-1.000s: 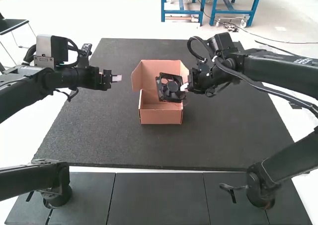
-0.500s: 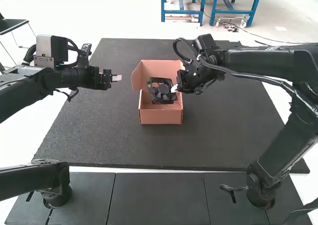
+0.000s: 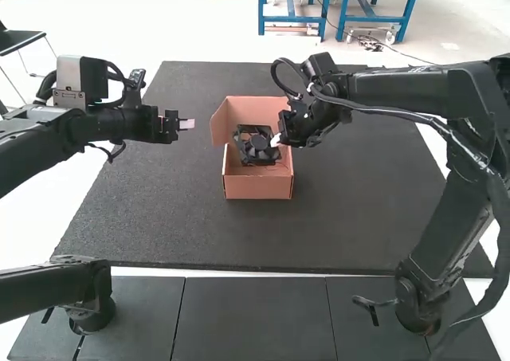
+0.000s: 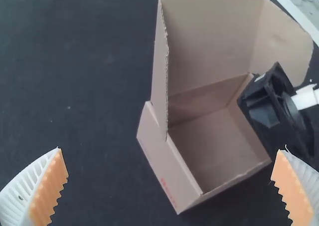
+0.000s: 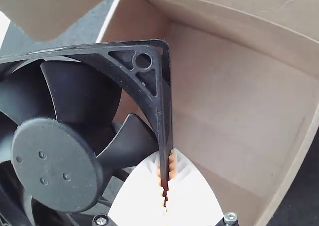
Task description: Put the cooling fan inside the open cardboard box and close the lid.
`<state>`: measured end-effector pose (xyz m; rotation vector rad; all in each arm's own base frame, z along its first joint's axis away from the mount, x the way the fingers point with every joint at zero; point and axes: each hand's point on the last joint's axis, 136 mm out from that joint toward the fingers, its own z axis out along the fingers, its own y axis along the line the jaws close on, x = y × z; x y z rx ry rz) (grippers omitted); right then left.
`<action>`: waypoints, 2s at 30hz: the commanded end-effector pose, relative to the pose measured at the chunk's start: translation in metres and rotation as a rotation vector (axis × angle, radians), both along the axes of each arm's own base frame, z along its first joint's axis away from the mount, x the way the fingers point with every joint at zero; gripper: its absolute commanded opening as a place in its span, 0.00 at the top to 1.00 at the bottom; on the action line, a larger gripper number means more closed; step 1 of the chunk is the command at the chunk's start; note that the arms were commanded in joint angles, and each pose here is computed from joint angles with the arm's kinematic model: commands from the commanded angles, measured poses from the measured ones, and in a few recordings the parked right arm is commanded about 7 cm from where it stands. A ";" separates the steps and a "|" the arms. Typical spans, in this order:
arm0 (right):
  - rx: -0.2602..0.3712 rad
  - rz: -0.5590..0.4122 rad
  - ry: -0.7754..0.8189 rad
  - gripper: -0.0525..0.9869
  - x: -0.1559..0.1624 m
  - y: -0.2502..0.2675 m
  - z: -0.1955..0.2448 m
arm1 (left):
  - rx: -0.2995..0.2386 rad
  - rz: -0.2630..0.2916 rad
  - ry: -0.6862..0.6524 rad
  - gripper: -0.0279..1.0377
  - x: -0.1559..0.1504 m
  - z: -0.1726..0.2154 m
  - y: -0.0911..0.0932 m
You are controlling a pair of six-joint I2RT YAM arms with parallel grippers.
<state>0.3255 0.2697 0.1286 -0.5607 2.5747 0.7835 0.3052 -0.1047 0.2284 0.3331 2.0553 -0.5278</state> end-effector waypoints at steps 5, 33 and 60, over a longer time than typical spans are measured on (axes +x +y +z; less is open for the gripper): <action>0.028 0.039 -0.024 0.97 0.010 0.018 0.013 | -0.021 -0.016 -0.047 0.07 -0.005 0.018 -0.004; -0.214 -0.044 -0.045 0.97 0.050 0.006 -0.023 | -0.030 -0.023 -0.090 0.07 -0.003 0.029 -0.006; -0.316 -0.016 -0.005 0.97 0.036 0.012 -0.041 | -0.057 -0.049 -0.111 0.07 -0.004 0.036 -0.011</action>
